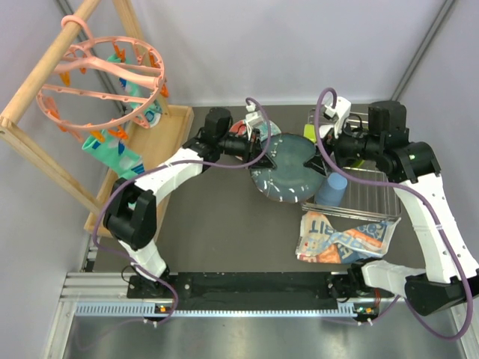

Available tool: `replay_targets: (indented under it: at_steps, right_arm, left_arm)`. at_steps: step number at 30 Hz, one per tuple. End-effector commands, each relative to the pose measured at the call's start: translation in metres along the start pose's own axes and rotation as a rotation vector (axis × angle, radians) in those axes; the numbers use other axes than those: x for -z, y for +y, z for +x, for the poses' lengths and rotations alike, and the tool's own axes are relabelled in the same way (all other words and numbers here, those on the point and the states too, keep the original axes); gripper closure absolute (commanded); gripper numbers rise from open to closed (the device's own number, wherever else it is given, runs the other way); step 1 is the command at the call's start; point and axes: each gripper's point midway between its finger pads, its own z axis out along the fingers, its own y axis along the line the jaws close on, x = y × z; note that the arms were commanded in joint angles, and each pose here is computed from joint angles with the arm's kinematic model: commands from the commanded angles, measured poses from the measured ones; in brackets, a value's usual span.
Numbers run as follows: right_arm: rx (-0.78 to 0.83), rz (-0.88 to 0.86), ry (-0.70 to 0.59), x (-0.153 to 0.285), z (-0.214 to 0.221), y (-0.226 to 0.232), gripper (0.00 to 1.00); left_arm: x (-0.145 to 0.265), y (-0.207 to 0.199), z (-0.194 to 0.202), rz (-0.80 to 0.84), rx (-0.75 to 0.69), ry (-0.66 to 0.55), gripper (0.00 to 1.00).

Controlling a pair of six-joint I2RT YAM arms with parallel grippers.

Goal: Unload the mixed dishes from the dish rack
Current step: Pick up the plate from the dish rack, then place the plate at the center of the board.

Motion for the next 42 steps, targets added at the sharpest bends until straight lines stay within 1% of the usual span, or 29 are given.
replay_targets:
  at_steps: [1,2,3,4,5,6,7,9,13,16,17,18,19,21,22,24,25,27,28,29,30,31,33,34,42]
  right_arm:
    - [0.063,0.035,-0.063,0.007,-0.019,-0.002,0.22]
    - [0.061,0.037,-0.059,0.007,-0.018,-0.002,0.22]
    - [0.064,0.042,-0.062,0.008,-0.018,-0.002,0.22]
    - [0.063,0.048,-0.061,0.008,-0.018,-0.003,0.22]
    - [0.063,0.051,-0.060,0.007,-0.016,-0.004,0.21]
    - [0.062,0.054,-0.061,0.007,-0.016,-0.004,0.21]
    - [0.061,0.058,-0.058,0.006,-0.015,-0.005,0.21]
    - [0.057,0.063,-0.055,0.006,-0.013,-0.006,0.21]
    - [0.058,0.069,-0.053,0.006,-0.012,-0.007,0.21]
    - [0.059,0.076,-0.048,0.007,-0.011,-0.007,0.21]
    - [0.060,0.079,-0.047,0.007,-0.011,-0.008,0.21]
    - [0.061,0.087,-0.043,0.008,-0.010,-0.009,0.21]
    - [0.065,0.092,-0.043,0.008,-0.010,-0.010,0.21]
    - [0.064,0.107,-0.035,0.008,-0.008,-0.013,0.21]
    - [0.064,0.113,-0.035,0.010,-0.010,-0.014,0.21]
    - [0.065,0.125,-0.026,0.010,-0.009,-0.016,0.21]
    - [0.066,0.130,-0.025,0.011,-0.009,-0.016,0.21]
    - [0.069,0.145,-0.018,0.012,-0.007,-0.019,0.21]
    - [0.069,0.147,-0.014,0.012,-0.005,-0.019,0.21]
    - [0.069,0.151,-0.012,0.011,-0.004,-0.020,0.21]
    - [0.071,0.154,-0.011,0.011,-0.004,-0.021,0.21]
    - [0.067,0.152,-0.005,0.010,-0.001,-0.021,0.21]
    - [0.069,0.154,-0.005,0.010,-0.001,-0.022,0.21]
    - [0.070,0.153,-0.004,0.010,-0.001,-0.021,0.21]
    - [0.069,0.149,-0.001,0.006,0.003,-0.022,0.21]
  left_arm:
    - [0.026,-0.020,-0.066,-0.033,-0.203,-0.163,1.00]
    - [0.030,-0.017,-0.069,-0.050,-0.196,-0.181,1.00]
    - [0.033,-0.009,-0.071,-0.086,-0.129,-0.206,1.00]
    - [0.043,-0.001,-0.081,-0.118,-0.139,-0.253,1.00]
    - [0.048,0.007,-0.084,-0.142,-0.111,-0.276,1.00]
    - [0.051,0.012,-0.086,-0.154,-0.052,-0.298,1.00]
    - [0.061,0.026,-0.093,-0.201,-0.037,-0.338,1.00]
    - [0.069,0.042,-0.096,-0.240,0.042,-0.376,1.00]
    - [0.091,0.087,-0.104,-0.359,0.149,-0.458,1.00]
    - [0.099,0.121,-0.099,-0.388,0.259,-0.498,1.00]
    - [0.102,0.127,-0.104,-0.394,0.273,-0.517,1.00]
    - [0.105,0.134,-0.104,-0.396,0.316,-0.532,1.00]
    - [0.104,0.146,-0.097,-0.402,0.353,-0.532,1.00]
    - [0.106,0.159,-0.097,-0.415,0.386,-0.553,1.00]
    - [0.104,0.172,-0.089,-0.428,0.412,-0.545,1.00]
    - [0.106,0.183,-0.092,-0.436,0.427,-0.552,1.00]
    - [0.103,0.194,-0.084,-0.437,0.449,-0.545,1.00]
    - [0.105,0.201,-0.090,-0.432,0.465,-0.561,1.00]
    - [0.102,0.212,-0.083,-0.437,0.488,-0.558,1.00]
    - [0.103,0.213,-0.090,-0.428,0.495,-0.570,1.00]
    - [0.104,0.218,-0.088,-0.429,0.505,-0.574,1.00]
    - [0.102,0.228,-0.081,-0.436,0.532,-0.570,1.00]
    - [0.101,0.235,-0.083,-0.437,0.541,-0.573,1.00]
    - [0.100,0.243,-0.076,-0.448,0.561,-0.568,1.00]
    - [0.098,0.265,-0.062,-0.474,0.605,-0.559,1.00]
